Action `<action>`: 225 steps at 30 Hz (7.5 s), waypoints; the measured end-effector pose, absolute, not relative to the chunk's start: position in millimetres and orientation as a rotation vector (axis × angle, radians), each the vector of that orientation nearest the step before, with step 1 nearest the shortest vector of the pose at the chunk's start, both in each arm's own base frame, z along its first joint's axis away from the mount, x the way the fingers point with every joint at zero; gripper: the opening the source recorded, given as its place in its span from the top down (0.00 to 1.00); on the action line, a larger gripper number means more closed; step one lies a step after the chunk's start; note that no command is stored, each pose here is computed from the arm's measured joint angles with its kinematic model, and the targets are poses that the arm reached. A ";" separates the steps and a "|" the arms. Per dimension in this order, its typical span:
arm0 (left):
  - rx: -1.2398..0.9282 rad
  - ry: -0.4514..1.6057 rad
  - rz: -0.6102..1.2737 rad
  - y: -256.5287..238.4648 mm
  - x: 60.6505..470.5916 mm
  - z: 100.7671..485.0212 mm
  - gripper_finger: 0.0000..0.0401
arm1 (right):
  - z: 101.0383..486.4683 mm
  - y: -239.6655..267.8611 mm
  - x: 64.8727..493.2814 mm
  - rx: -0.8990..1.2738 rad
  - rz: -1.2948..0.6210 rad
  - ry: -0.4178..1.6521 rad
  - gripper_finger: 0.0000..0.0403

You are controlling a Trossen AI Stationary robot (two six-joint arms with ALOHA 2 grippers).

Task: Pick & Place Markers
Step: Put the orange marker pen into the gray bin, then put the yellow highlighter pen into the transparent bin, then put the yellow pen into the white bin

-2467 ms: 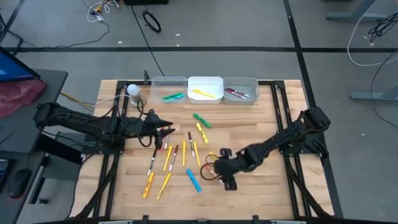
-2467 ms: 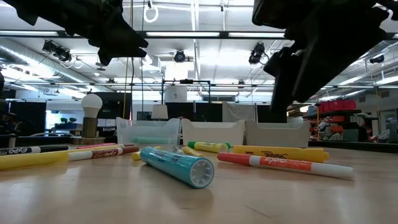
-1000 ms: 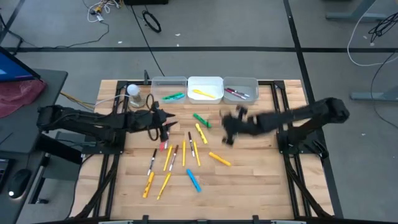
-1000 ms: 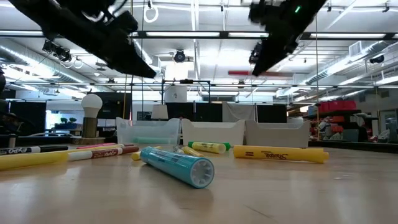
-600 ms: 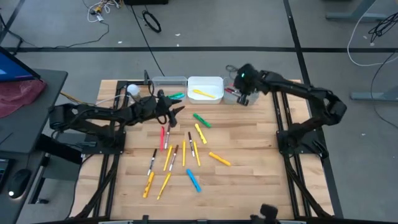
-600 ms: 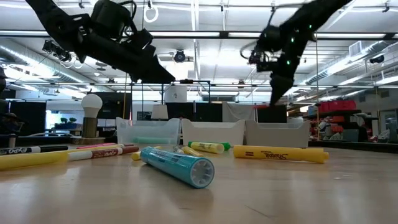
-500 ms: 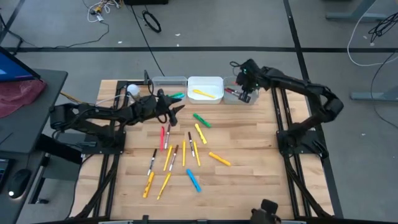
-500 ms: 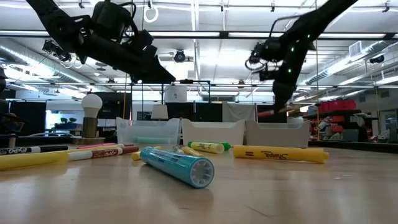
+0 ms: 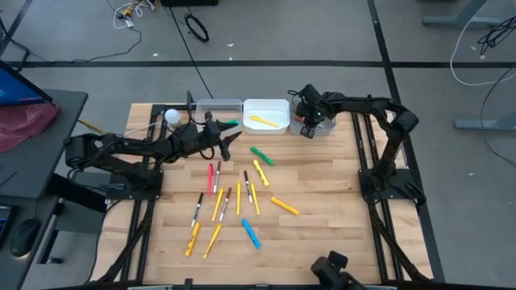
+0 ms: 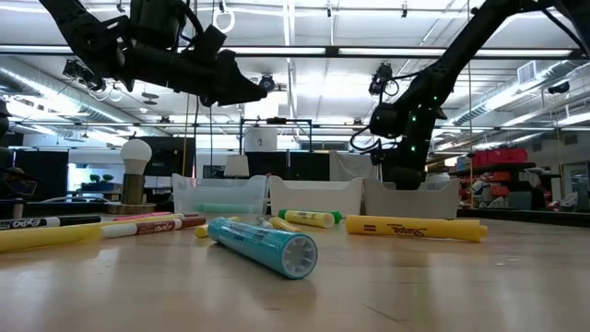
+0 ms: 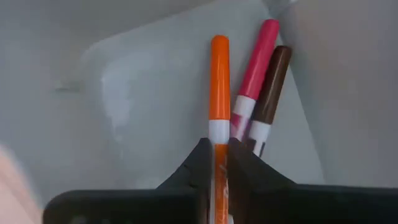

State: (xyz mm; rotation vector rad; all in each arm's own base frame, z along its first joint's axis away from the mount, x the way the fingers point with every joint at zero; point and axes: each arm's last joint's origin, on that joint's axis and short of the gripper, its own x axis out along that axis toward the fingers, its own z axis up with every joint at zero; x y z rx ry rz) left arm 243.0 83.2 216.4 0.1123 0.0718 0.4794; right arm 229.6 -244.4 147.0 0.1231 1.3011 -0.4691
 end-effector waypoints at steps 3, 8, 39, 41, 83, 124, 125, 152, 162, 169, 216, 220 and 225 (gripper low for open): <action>0.114 0.047 0.484 83.4 243.0 218.8 0.60 | 144.7 -245.9 230.0 0.140 -0.483 1.294 0.91; 0.102 0.039 0.473 82.9 243.2 219.2 0.60 | 146.3 -249.0 231.1 0.147 -0.515 1.258 0.81; 0.007 0.218 0.473 -15.8 236.8 212.1 0.60 | 268.7 -44.9 292.6 0.025 -0.208 0.809 0.74; -0.026 0.254 0.511 -20.7 233.9 206.8 0.60 | 263.8 -32.8 293.7 0.035 -0.208 0.801 0.75; -1.443 1.353 0.619 -155.2 171.6 151.6 0.42 | 191.9 -19.9 279.7 -0.144 -0.185 0.422 0.80; -0.603 1.165 0.703 -70.2 213.3 261.6 0.84 | 193.1 -30.1 279.3 -0.159 -0.215 0.413 0.80; -0.552 1.136 0.716 -52.8 217.7 265.6 0.84 | 193.1 -30.1 279.3 -0.157 -0.215 0.414 0.80; -0.042 1.165 0.539 248.3 240.8 168.0 0.82 | 193.0 -30.0 279.3 0.124 -0.272 0.380 0.80; -0.072 1.233 0.495 252.4 242.0 143.0 0.79 | 193.1 -30.0 279.3 0.159 -0.279 0.374 0.80; -0.068 1.230 0.489 252.9 242.7 141.7 0.73 | 193.1 -30.6 279.2 0.152 -0.297 0.373 0.80; -0.154 0.198 0.245 15.8 278.7 178.7 0.65 | 182.9 -5.1 276.1 0.123 -0.156 0.502 0.47; -0.153 0.177 0.213 7.0 279.5 180.9 0.65 | 178.8 0.2 279.2 0.152 -0.147 0.503 0.41; -0.160 0.106 0.190 2.3 280.7 187.8 0.65 | 164.9 3.8 300.2 0.188 -0.124 0.557 0.39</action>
